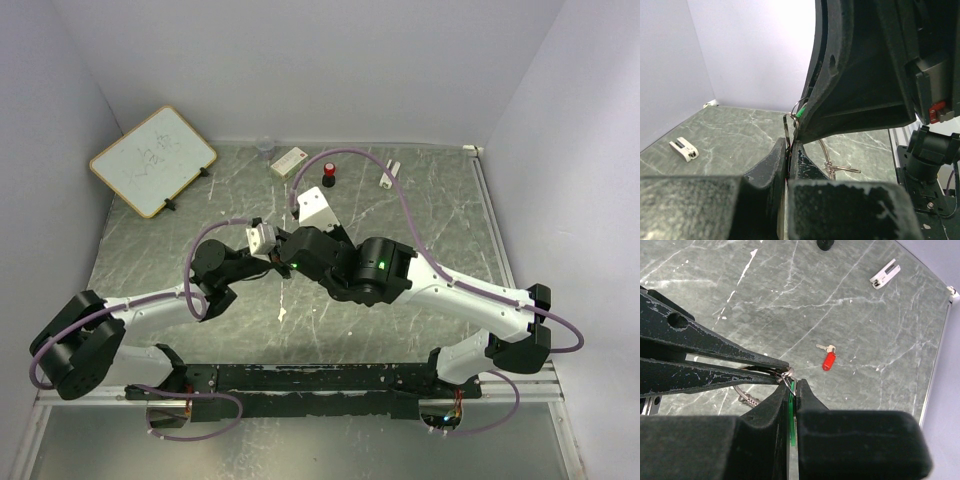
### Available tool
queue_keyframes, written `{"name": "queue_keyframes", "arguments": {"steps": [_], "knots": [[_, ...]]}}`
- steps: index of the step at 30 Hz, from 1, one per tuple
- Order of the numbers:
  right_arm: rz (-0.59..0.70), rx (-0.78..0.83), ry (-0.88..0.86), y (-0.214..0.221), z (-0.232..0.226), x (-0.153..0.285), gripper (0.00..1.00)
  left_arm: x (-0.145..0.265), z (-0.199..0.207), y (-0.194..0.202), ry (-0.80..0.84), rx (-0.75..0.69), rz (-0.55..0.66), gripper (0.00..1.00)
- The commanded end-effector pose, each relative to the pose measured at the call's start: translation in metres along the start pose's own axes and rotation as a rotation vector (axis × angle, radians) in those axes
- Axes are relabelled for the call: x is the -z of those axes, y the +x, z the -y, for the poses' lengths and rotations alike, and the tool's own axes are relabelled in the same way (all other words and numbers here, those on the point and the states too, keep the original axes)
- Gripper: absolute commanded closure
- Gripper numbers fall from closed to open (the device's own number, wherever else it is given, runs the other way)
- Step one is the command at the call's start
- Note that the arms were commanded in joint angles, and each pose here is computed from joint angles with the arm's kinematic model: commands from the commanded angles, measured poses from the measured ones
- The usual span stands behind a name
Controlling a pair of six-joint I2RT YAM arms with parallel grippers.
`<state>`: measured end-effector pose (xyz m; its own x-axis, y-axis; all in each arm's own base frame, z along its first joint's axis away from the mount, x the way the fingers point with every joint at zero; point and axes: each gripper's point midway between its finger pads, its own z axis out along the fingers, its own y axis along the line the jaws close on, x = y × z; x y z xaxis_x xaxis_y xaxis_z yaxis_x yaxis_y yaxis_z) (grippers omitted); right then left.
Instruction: Remove the keys from the keyring
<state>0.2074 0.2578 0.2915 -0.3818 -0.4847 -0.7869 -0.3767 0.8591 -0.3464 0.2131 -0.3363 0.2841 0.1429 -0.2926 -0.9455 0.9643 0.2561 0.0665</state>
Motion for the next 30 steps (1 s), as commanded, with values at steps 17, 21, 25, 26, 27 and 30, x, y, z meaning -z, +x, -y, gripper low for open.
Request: {"name": "queue_keyframes", "arguments": {"steps": [17, 21, 25, 26, 27, 30], "knots": [[0.005, -0.037, -0.011, 0.005, 0.003, 0.009, 1.0, 0.004, -0.024, -0.026, -0.132, -0.07, 0.054, 0.93], [0.026, -0.053, -0.004, 0.003, 0.006, 0.01, 1.0, 0.003, -0.024, -0.023, -0.128, -0.058, 0.051, 0.93], [0.048, -0.058, 0.006, 0.001, 0.01, 0.01, 1.0, 0.002, -0.022, -0.021, -0.114, -0.053, 0.048, 0.93], [0.052, -0.061, 0.021, 0.001, 0.012, 0.01, 1.0, 0.002, -0.021, -0.02, -0.113, -0.051, 0.046, 0.93], [0.057, -0.063, 0.04, 0.001, 0.016, 0.01, 1.0, 0.003, -0.022, -0.02, -0.114, -0.053, 0.046, 0.93], [0.082, -0.086, 0.058, -0.004, 0.023, 0.013, 1.0, 0.004, -0.021, -0.02, -0.113, -0.056, 0.044, 0.93]]}}
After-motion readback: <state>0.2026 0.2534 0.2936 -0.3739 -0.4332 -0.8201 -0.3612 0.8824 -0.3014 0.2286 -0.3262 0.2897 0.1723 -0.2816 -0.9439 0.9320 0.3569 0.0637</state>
